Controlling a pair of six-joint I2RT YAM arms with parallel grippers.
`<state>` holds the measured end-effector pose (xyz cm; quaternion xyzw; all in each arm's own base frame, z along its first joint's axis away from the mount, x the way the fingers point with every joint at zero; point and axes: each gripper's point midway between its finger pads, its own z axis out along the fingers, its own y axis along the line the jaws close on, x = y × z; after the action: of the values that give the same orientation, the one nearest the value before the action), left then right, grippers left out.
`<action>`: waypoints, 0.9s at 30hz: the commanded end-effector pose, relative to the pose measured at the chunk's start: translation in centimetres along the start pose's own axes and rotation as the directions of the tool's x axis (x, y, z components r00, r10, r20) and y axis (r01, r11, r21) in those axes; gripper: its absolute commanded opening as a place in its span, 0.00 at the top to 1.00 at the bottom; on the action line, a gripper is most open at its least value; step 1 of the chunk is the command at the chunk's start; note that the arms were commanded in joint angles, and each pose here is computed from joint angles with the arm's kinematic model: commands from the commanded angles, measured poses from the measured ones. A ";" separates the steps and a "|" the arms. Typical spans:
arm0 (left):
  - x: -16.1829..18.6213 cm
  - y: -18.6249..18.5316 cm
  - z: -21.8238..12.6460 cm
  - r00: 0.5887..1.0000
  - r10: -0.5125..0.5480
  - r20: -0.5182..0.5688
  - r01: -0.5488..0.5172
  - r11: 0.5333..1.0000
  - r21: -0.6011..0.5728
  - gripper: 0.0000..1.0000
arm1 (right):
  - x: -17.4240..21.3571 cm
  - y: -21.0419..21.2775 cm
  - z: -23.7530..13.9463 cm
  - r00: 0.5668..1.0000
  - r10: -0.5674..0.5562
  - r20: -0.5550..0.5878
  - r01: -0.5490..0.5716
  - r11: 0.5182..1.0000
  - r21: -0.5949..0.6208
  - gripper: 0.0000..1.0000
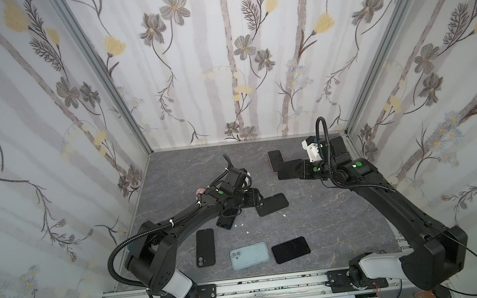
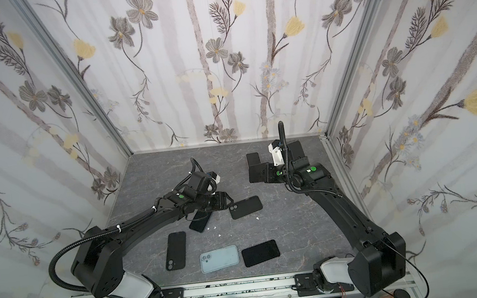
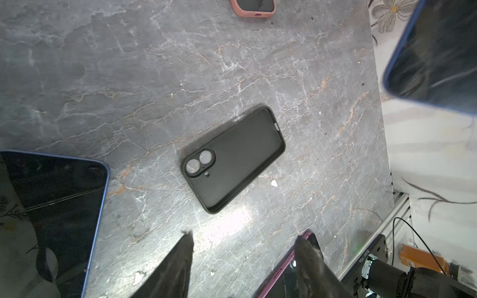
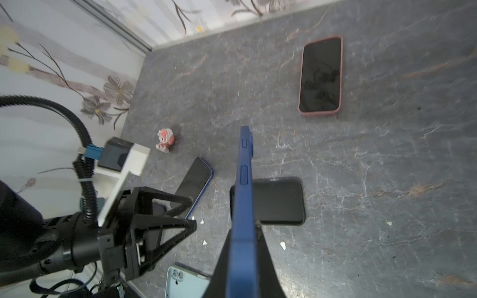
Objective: Put the phone into the phone case
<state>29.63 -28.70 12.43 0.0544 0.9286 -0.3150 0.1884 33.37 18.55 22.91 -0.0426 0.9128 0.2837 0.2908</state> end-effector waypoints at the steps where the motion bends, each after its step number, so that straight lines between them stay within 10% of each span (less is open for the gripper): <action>1: -0.8 -0.4 0.3 0.996 -0.086 0.030 0.084 0.993 0.085 0.49 | 1.9 1.1 2.1 0.995 -0.019 -0.098 0.009 0.995 -0.104 1.00; 11: -0.3 2.0 2.2 0.986 -0.163 0.037 0.162 0.986 0.039 0.45 | 6.7 1.7 9.0 0.937 -0.019 -0.348 -0.046 0.983 -0.178 1.00; 27: 0.4 3.2 4.6 0.981 -0.196 0.001 0.195 0.980 0.025 0.42 | 8.9 1.0 11.3 0.905 0.000 -0.425 -0.094 0.975 -0.201 1.00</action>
<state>30.88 -28.43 6.90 -0.0327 0.9312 -0.3292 0.1532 31.43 25.64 10.46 -0.0972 0.9283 0.3523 0.0686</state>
